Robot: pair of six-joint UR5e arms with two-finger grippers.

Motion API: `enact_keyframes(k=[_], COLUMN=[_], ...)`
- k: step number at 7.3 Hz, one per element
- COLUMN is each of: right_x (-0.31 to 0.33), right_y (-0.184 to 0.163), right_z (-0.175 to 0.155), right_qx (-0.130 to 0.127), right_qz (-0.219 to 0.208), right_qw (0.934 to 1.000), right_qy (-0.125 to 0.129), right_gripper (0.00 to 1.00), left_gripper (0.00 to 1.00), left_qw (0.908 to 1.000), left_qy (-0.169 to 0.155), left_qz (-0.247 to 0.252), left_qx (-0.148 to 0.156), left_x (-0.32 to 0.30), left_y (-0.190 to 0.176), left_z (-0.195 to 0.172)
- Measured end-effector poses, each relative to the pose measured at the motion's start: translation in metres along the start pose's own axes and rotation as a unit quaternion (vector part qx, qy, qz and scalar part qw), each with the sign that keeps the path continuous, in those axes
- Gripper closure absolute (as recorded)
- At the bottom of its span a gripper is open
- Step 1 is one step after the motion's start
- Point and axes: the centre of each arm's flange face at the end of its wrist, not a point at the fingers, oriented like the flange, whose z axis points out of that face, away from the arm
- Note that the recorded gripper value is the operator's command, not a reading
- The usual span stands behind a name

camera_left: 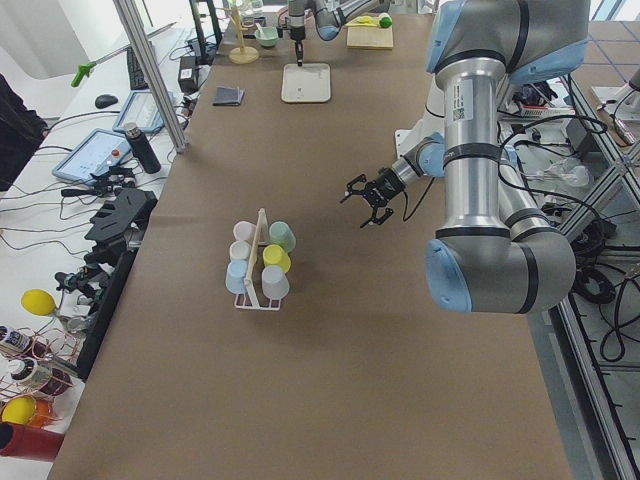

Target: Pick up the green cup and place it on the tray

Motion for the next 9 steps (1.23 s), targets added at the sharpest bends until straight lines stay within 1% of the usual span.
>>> enact_keyframes(k=[1, 2, 3, 5, 6, 8, 9], right_x=[0.0, 0.0, 0.0, -0.001, -0.002, -0.013, -0.025], right_y=[0.0, 0.0, 0.0, 0.0, -0.001, -0.009, -0.017], right_z=[0.0, 0.001, 0.002, 0.001, 0.001, -0.004, -0.009], right_qx=[0.0, -0.001, -0.001, -0.001, 0.0, 0.001, 0.003], right_qz=[0.0, 0.001, 0.001, 0.001, 0.0, -0.001, 0.006], right_qw=[1.0, 1.0, 1.0, 1.0, 1.0, 0.9999, 0.9997], right_qy=[0.0, 0.0, 0.0, 0.0, -0.001, -0.012, -0.024], right_gripper=[0.77, 0.81, 0.99, 1.0, 1.0, 1.0, 1.0], left_gripper=[0.02, 0.02, 0.02, 0.02, 0.02, 0.02, 0.02], left_qw=[0.9987, 0.9953, 0.9902, 0.9778, 0.9739, 0.9682, 0.9648], left_qy=[-0.021, -0.034, -0.044, -0.073, -0.079, -0.1, -0.112], left_qz=[0.043, 0.083, 0.121, 0.179, 0.193, 0.203, 0.204], left_qx=[-0.017, -0.036, -0.053, -0.081, -0.09, -0.106, -0.121], left_x=[0.014, 0.03, 0.043, 0.062, 0.07, 0.072, 0.058], left_y=[-0.001, 0.001, 0.004, 0.001, -0.003, -0.012, -0.013], left_z=[0.011, 0.024, 0.036, 0.057, 0.065, 0.079, 0.086])
